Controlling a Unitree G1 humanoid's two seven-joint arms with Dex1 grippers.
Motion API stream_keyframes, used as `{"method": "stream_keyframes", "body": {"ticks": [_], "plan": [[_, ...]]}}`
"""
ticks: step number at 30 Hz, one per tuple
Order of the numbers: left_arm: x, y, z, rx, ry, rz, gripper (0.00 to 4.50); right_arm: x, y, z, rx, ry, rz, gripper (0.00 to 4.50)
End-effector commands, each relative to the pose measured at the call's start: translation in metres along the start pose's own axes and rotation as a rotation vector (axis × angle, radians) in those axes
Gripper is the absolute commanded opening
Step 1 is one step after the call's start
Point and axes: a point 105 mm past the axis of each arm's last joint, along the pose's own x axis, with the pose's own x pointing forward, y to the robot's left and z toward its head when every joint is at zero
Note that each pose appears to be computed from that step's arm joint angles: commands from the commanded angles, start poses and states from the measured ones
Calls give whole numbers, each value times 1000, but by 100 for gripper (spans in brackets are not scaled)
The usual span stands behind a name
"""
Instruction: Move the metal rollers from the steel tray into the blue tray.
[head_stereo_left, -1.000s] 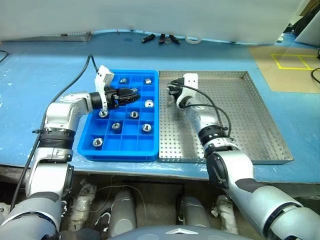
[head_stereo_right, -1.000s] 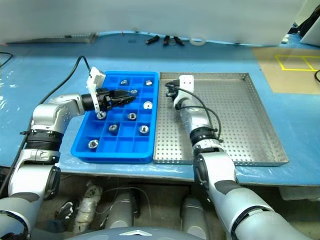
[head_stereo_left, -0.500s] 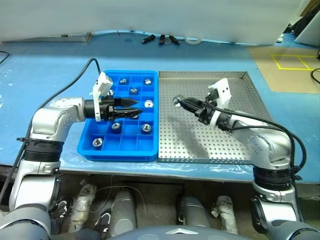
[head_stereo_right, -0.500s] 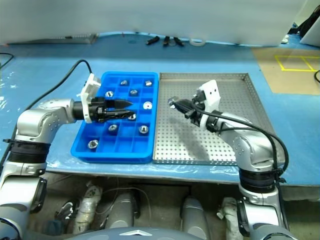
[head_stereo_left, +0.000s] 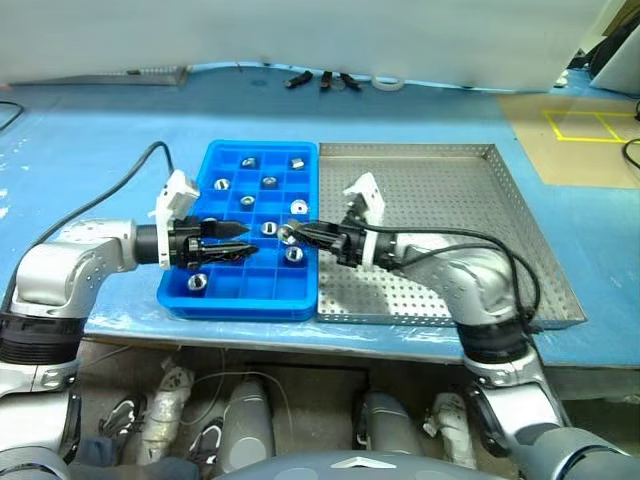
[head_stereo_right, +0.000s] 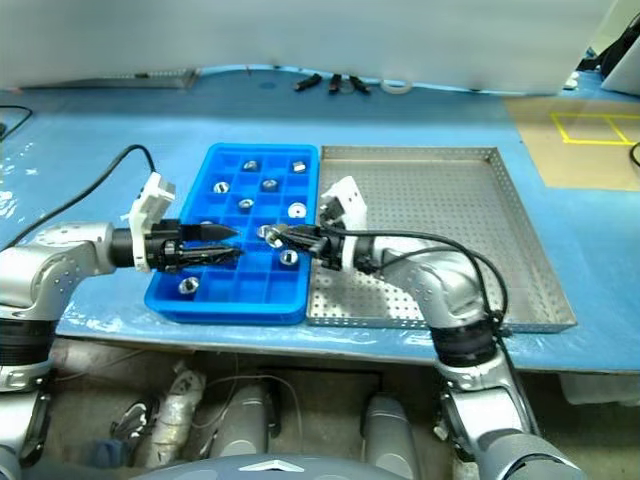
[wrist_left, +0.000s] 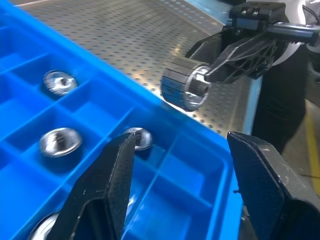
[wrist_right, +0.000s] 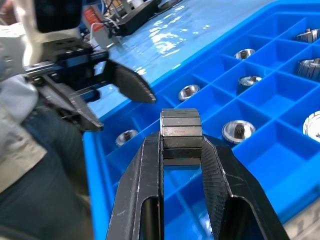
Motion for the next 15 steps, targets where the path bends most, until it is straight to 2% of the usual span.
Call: {"method": "stream_keyframes", "body": {"ticks": [1, 6, 11, 15], "plan": [[-20, 7, 14, 38, -47, 96, 306, 14, -1, 8, -49, -25, 8, 67], [-32, 3, 9, 32, -50, 141, 306, 19, 11, -4, -35, 43, 109, 67], [-36, -2, 5, 18, -54, 159, 306, 11, 34, -11, 102, 83, 260, 67], [-36, -5, 3, 11, -52, 162, 306, 9, 43, -17, 173, 113, 318, 67]]}}
